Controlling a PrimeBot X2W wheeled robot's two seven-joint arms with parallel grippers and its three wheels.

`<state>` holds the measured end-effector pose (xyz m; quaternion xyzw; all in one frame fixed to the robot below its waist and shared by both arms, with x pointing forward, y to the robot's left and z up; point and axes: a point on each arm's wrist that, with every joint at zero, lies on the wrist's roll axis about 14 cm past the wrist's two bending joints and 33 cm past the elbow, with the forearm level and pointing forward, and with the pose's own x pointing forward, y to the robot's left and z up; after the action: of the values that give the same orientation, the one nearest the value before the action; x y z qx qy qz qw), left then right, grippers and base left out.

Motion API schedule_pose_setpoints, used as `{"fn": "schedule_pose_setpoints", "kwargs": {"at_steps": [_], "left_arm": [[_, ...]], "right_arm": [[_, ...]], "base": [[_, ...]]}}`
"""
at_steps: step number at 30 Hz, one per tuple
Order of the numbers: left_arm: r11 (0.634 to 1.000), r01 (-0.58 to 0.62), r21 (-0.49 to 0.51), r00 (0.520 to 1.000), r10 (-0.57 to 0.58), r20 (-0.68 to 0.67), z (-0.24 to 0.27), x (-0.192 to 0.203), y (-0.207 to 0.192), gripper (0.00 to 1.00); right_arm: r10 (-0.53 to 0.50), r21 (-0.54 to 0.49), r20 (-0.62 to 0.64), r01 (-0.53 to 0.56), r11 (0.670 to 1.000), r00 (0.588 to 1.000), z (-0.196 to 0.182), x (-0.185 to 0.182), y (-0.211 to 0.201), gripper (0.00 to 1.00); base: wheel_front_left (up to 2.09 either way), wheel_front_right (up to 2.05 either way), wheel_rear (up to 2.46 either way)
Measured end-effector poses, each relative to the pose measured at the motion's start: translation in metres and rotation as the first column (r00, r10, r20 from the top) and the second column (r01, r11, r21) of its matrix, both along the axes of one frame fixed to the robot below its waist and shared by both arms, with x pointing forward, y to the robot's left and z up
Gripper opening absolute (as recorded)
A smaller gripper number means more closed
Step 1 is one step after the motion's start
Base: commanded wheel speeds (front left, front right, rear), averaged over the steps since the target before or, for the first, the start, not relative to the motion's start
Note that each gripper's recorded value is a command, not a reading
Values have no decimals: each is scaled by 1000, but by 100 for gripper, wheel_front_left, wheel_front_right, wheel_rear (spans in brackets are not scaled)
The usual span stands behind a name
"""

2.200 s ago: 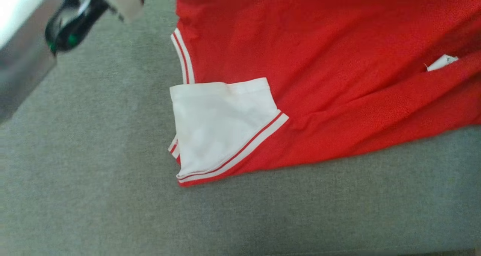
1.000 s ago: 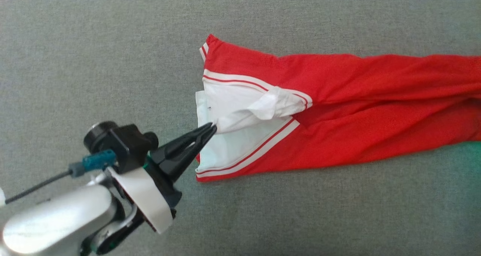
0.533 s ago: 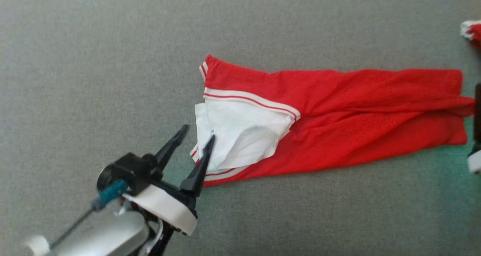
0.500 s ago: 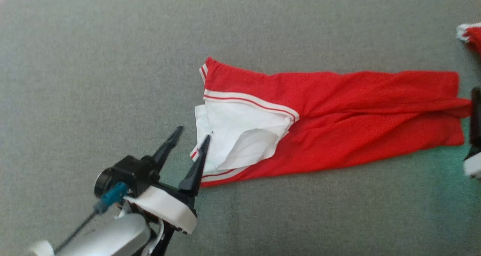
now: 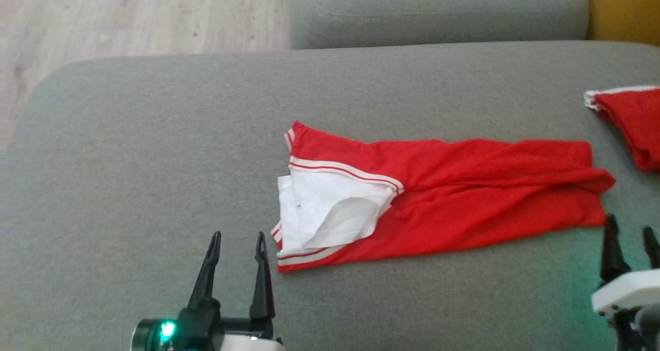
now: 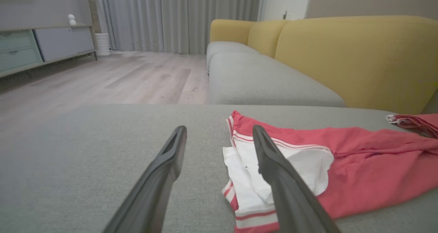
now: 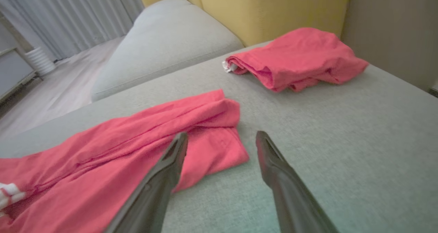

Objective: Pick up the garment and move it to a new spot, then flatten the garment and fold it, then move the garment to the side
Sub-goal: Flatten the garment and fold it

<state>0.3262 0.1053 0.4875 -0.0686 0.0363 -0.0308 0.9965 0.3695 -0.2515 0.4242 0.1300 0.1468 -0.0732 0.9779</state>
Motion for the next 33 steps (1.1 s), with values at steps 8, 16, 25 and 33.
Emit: {"fn": "schedule_pose_setpoints", "kwargs": {"at_steps": [8, 16, 25, 33], "left_arm": [[996, -78, 41, 996, 76, 51, 7, -16, 19, 100], [994, -91, 57, 995, 88, 48, 2, -16, 25, 100], [994, -110, 6, 994, 110, 24, -4, -7, 25, 100], [996, -85, -7, 995, 85, 48, 1, 0, 22, 100]], "right_arm": [[-88, -37, -65, 86, 996, 994, -9, 21, -22, 100], [-110, -32, -137, 107, 994, 984, -15, 74, -21, 100], [-127, 13, -294, 137, 990, 947, -59, 66, -14, 100], [-127, 53, -322, 151, 987, 938, -69, 56, -9, 75]], "base": [[0, 0, 0], [0, 0, 0], [0, 0, 0], [0, 0, 0]]}}
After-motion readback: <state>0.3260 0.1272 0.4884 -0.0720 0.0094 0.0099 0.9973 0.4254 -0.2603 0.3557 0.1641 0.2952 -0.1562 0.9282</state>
